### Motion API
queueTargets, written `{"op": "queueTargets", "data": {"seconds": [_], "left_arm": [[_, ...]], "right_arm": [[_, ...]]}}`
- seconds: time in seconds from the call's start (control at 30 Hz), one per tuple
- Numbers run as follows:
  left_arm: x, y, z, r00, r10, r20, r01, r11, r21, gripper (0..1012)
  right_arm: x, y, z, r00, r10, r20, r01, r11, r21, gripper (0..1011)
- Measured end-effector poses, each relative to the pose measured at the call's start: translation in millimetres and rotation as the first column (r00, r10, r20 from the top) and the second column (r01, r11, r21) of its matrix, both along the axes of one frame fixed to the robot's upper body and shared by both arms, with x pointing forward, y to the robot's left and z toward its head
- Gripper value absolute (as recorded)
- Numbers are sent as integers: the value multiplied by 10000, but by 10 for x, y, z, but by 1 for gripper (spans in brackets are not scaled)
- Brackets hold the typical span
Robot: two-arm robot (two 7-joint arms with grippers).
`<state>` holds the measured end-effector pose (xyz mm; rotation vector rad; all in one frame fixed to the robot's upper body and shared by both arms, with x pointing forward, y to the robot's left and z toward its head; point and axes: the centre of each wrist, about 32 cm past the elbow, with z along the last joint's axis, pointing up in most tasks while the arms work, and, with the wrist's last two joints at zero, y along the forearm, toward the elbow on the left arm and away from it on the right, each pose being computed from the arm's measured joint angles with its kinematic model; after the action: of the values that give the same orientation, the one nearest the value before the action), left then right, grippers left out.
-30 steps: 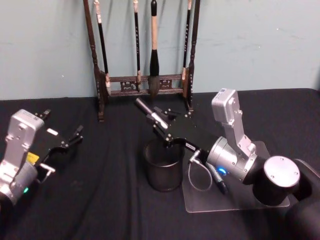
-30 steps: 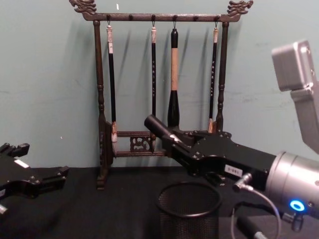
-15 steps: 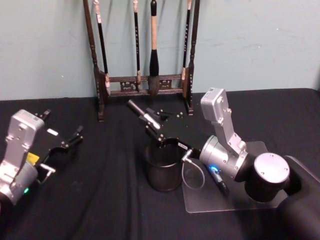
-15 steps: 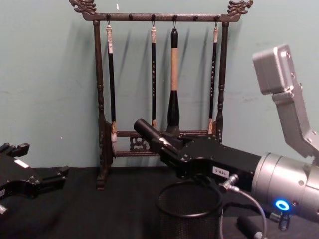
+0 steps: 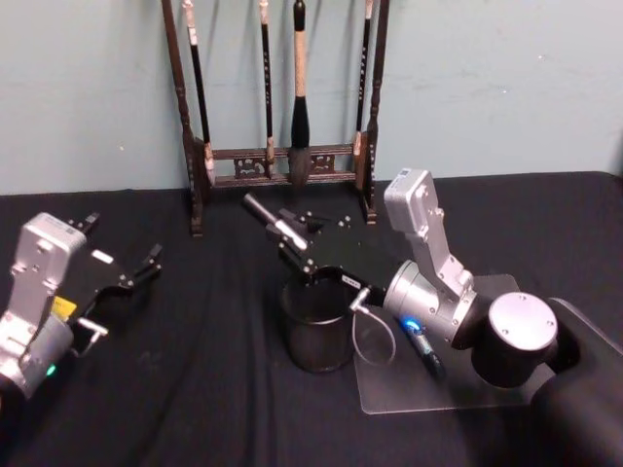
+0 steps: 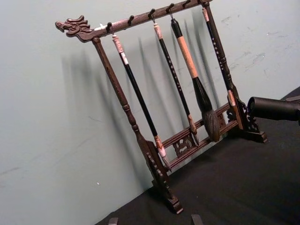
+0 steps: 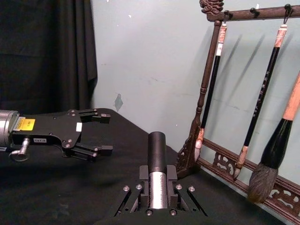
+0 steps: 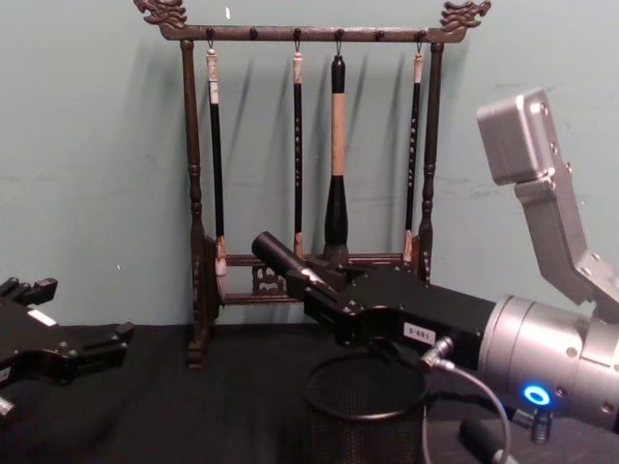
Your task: Pick up the water-based marker from the table and place it into the pen holder.
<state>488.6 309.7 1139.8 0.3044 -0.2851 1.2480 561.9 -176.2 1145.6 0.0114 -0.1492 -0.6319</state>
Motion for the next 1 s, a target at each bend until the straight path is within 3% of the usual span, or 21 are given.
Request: {"op": "queueTargets", "data": {"seconds": [0.2, 0.27, 0.3, 0.37, 0.43, 0.47, 0.5, 0.77, 0.9, 1.0], "left_arm": [[0, 0, 0, 10000, 0, -1, 0, 10000, 0, 1009], [0, 0, 0, 10000, 0, 0, 0, 10000, 0, 1009], [0, 0, 0, 10000, 0, 0, 0, 10000, 0, 1009], [0, 0, 0, 10000, 0, 0, 0, 10000, 0, 1009], [0, 0, 0, 10000, 0, 0, 0, 10000, 0, 1009], [0, 0, 0, 10000, 0, -1, 0, 10000, 0, 1009], [0, 0, 0, 10000, 1, -1, -1, 10000, 1, 1009], [0, 0, 0, 10000, -1, -1, 1, 10000, 1, 1009], [0, 0, 0, 10000, 0, 0, 0, 10000, -1, 1009], [0, 0, 0, 10000, 0, 0, 0, 10000, 0, 1009]], "right_arm": [[-2, -1, 0, 10000, -5, 1, 5, 10000, 6, 227], [-4, -2, -1, 10000, -9, -1, 9, 10000, 9, 280], [-4, -3, -2, 10000, -14, -3, 14, 10000, 11, 358], [-4, -4, -1, 10000, -17, -2, 17, 10000, 14, 367], [-5, -5, -2, 10000, -20, -2, 20, 10000, 15, 511], [-5, -5, -2, 10000, -20, -2, 20, 10000, 15, 511], [-6, -6, -2, 10000, -24, -3, 24, 10000, 17, 600], [-8, -7, -4, 10000, -33, -11, 33, 10000, 19, 894], [-8, -7, -4, 10000, -34, -12, 34, 10000, 19, 1002], [-36, -43, 1, 9999, -98, -28, 98, 9999, 75, 1002]]}}
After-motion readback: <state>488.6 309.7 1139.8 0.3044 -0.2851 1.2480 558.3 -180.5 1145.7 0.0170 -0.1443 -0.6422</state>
